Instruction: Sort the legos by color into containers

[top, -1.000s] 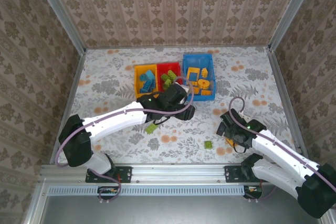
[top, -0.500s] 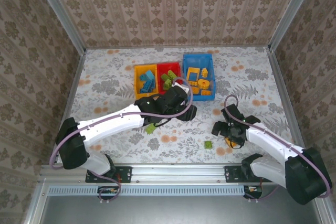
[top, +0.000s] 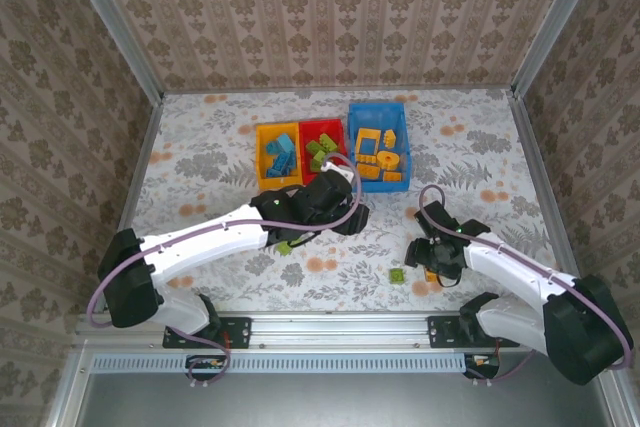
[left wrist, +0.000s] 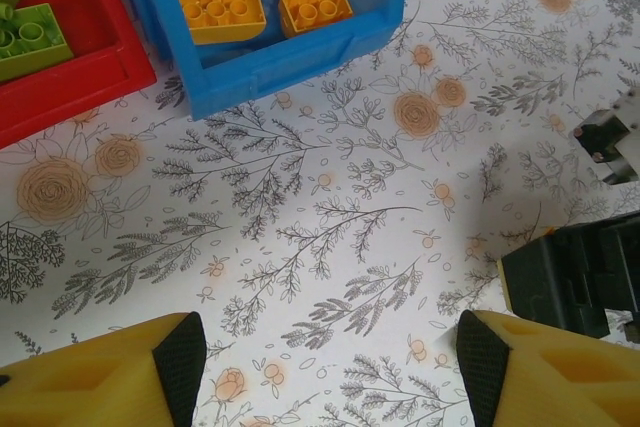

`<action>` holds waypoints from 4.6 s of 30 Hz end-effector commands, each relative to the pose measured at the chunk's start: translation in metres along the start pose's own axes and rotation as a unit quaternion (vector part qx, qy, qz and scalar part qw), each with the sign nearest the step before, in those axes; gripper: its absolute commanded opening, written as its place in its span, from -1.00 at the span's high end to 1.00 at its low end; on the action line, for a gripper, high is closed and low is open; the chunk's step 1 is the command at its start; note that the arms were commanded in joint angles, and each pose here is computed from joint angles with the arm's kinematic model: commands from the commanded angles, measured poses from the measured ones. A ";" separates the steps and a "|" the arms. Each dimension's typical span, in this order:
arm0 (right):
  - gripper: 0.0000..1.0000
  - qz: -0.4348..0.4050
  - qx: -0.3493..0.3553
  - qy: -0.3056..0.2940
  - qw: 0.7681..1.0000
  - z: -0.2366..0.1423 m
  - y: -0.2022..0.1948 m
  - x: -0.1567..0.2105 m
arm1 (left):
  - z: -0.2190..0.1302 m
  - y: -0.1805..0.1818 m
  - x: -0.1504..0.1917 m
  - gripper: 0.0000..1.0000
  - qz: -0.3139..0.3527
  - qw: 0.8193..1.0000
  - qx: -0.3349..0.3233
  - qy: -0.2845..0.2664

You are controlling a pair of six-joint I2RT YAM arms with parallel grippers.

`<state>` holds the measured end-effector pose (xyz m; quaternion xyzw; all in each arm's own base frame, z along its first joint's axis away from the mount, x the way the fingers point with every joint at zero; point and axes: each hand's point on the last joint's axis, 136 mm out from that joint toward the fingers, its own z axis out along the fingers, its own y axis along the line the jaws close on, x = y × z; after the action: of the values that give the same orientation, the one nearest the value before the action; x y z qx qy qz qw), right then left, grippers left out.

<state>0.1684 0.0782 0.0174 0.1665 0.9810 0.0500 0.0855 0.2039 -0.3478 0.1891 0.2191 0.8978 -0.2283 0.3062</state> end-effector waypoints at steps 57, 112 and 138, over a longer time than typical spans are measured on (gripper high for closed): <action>-0.39 -0.136 -0.048 -0.249 0.958 -0.108 0.194 -0.235 | -0.054 0.115 0.038 -0.43 -0.101 0.986 -0.120 0.049; -0.44 -0.094 -0.329 -0.261 0.902 -0.138 0.147 -0.039 | 0.074 0.141 -0.120 0.37 -0.106 0.992 -0.029 0.057; -0.46 -0.074 -0.132 -0.214 0.965 -0.098 0.070 -0.029 | 0.060 0.144 -0.146 -0.26 -0.110 0.991 -0.070 0.017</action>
<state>0.2122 0.1584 0.1420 0.0660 0.9103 0.2141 0.3482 0.4256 -0.3140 0.1490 0.1077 0.9489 -0.1902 0.2277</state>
